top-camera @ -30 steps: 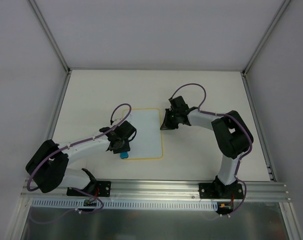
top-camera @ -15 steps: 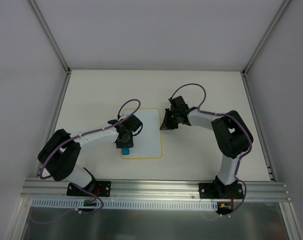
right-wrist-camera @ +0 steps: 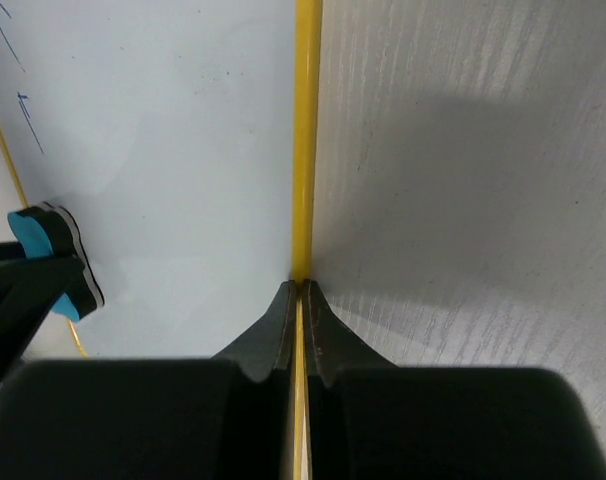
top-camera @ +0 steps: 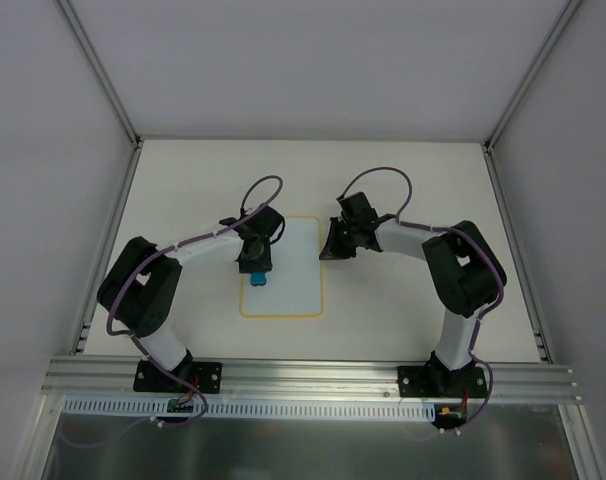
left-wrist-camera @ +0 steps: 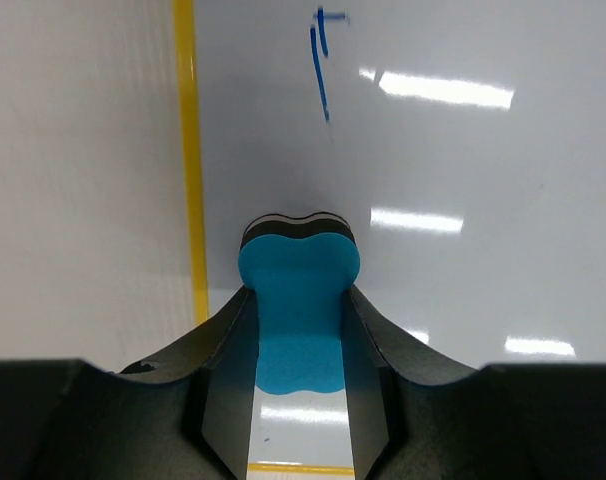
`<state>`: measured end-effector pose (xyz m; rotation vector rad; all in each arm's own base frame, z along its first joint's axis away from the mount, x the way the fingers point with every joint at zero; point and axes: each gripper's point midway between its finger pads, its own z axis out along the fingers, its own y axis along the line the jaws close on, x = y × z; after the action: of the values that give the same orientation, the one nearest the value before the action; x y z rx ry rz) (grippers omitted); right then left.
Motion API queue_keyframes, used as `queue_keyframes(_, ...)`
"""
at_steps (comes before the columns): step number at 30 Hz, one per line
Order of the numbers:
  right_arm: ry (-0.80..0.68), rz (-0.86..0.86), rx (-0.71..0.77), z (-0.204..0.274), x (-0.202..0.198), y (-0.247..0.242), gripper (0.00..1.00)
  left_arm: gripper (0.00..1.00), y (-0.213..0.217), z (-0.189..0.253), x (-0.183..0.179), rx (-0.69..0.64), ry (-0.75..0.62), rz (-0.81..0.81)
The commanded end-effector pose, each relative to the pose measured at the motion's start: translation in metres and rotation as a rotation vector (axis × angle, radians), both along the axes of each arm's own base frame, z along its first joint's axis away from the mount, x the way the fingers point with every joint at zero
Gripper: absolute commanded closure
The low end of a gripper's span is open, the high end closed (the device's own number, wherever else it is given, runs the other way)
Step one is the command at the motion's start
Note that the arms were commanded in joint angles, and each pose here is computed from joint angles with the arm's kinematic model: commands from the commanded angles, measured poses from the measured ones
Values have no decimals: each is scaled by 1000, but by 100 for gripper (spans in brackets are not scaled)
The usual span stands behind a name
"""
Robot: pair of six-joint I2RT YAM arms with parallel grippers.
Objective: Erase the whiteboard
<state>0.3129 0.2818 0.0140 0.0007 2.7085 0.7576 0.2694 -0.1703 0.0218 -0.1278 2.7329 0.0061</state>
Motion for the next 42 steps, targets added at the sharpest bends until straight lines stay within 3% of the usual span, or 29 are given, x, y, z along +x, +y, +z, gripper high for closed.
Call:
queue_keyframes(1, 180, 13, -203, -62, -47, -41, 100, 100, 5, -6, 23, 28, 0, -42)
queue_keyframes(13, 190, 36, -188, -64, -48, -36, 100, 100, 11, -16, 101, -50, 32, -16)
queue_keyframes(26, 193, 59, -171, -65, -46, -30, 100, 100, 13, -15, 159, 58, 4, -66)
queue_keyframes(33, 187, 66, -181, -66, -46, -29, 100, 100, 5, -27, 157, 43, 64, -85)
queue_keyframes(42, 192, 33, -192, -60, -52, -39, 100, 100, -55, -35, 100, 16, 134, -229)
